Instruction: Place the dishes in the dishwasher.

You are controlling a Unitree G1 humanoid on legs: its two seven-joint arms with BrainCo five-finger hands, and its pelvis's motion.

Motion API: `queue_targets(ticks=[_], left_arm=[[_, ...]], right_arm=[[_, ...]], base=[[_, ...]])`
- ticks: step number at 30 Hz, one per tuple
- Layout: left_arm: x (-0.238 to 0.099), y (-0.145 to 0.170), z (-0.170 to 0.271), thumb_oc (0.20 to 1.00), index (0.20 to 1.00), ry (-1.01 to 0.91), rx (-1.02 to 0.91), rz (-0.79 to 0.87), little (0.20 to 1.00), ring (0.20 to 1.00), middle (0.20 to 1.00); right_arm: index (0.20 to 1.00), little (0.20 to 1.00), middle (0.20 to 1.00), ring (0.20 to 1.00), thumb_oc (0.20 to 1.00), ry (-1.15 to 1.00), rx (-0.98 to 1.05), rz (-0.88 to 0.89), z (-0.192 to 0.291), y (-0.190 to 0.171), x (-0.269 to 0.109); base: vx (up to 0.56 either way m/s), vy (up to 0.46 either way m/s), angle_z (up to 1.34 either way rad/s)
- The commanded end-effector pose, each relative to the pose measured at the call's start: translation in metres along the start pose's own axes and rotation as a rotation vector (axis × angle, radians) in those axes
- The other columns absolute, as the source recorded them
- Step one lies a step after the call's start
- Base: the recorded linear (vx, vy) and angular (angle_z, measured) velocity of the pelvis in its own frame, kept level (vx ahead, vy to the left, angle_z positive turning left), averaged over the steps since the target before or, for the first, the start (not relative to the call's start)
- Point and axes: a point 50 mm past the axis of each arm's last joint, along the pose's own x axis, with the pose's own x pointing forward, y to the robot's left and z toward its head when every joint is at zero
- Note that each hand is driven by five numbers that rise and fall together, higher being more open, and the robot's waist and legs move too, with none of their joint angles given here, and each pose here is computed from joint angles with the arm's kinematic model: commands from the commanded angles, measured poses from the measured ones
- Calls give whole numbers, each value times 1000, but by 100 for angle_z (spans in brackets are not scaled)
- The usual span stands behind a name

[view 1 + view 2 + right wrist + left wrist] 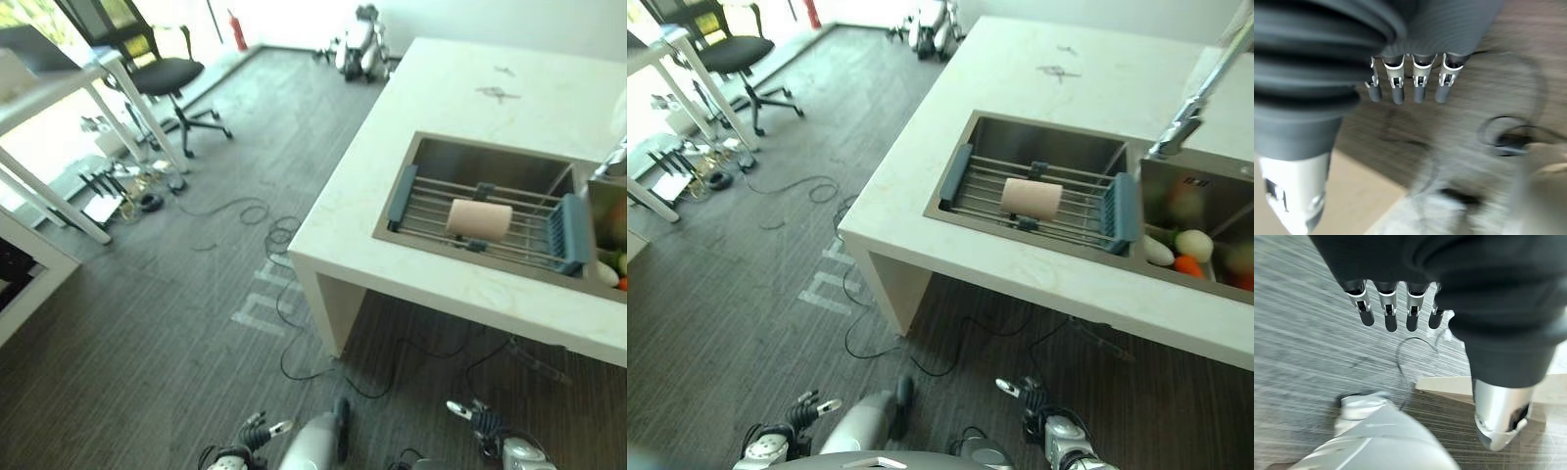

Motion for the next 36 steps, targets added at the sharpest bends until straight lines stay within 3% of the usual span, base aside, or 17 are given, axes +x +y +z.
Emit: queue_targets(ticks=[1,15,18,25,31,36], left_arm=[[5,6,21,1000,1000,-94,6,43,1000,1000,1000],[-3,32,5,1000,1000,-61,-26,144,1000,1000,1000],[-3,61,28,1000,1000,-155,-73,270,1000,1000,1000],[-2,64,55,1000,1000,-267,-154,341,1000,1000,1000],[-5,67,61,1000,1000,-318,-218,401,1000,1000,1000],[-9,85,75,1000,1000,-367,-277,480,1000,1000,1000]], right_arm=[[1000,1000,1000,1000,1000,-93,12,17,24,6,4],[1000,1000,1000,1000,1000,-85,-21,11,19,17,5],[1000,1000,1000,1000,1000,-92,-24,47,30,19,7],[1000,1000,1000,1000,1000,-21,68,9,17,9,6],[1000,1000,1000,1000,1000,9,24,-30,2,-14,-3],[1000,1000,1000,1000,1000,28,171,-98,-13,-24,-8]], base=[[182,100,-31],[75,83,0],[-108,-333,-109],[-16,-331,-15],[4,-156,10],[14,-4,14]])
